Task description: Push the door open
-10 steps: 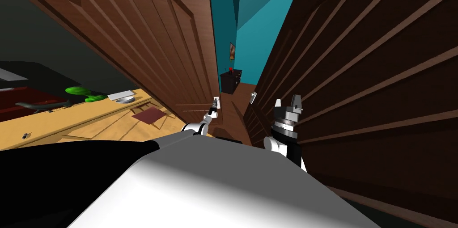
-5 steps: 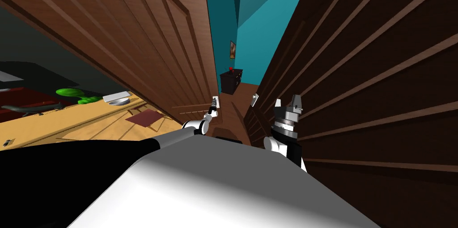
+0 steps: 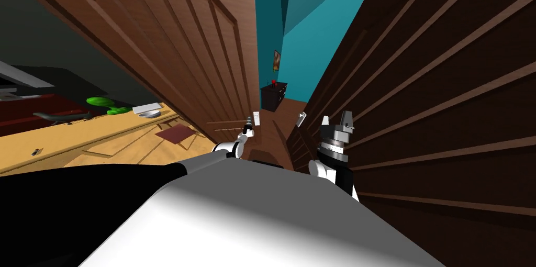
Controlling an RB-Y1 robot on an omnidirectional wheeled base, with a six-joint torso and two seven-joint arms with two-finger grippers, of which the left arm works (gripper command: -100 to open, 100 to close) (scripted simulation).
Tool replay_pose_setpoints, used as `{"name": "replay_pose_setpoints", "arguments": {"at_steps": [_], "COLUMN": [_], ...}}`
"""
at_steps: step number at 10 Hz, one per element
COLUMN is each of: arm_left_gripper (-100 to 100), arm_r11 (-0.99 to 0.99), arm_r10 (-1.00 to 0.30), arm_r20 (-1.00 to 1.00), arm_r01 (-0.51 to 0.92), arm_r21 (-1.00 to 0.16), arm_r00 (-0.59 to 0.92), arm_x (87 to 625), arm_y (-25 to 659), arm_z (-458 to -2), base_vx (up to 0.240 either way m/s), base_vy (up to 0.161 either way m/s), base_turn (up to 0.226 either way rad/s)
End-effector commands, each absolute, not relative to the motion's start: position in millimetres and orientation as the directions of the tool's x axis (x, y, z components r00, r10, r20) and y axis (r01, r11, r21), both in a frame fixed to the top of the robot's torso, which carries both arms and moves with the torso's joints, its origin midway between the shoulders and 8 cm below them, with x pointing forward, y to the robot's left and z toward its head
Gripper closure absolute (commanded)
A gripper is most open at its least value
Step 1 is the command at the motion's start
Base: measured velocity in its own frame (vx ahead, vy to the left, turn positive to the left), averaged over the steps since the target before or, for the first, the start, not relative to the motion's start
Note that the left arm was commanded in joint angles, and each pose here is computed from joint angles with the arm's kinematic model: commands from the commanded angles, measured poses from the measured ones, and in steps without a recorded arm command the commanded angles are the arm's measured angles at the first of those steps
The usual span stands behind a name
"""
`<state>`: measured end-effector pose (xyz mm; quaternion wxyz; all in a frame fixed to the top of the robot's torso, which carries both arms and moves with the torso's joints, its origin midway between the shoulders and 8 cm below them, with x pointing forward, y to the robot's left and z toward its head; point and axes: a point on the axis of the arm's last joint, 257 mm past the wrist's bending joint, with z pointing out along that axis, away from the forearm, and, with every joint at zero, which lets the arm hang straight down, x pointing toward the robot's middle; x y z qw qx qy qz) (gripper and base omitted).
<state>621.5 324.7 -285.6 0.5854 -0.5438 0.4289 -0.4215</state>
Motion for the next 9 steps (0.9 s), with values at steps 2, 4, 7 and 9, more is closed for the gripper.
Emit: {"name": "replay_pose_setpoints", "arguments": {"at_steps": [2,4,7,9], "arm_left_gripper": [-100,-100,-100,-100], "arm_r11": [0.044,0.034,0.001,0.003], "arm_r10": [-0.963,-0.965,-0.972,-0.971], "arm_r20": [-0.038,-0.029,-0.002,-0.002], "arm_r01": [0.018,0.014,-0.007,0.000], "arm_r21": [-0.999,-0.999,-1.000,-1.000], "arm_r00": [0.269,0.261,0.236,0.238], "arm_x": [624.9,625.8,625.3,625.7], "arm_y": [307.3,295.4,260.1,261.1], "arm_z": [-287.9,-289.8,-299.3,-296.9], "base_vx": [-0.192,-0.164,-0.113,-0.029], "base_vy": [-0.131,-0.143,-0.112,-0.011], "base_turn": [0.110,0.082,0.081,-0.008]}}
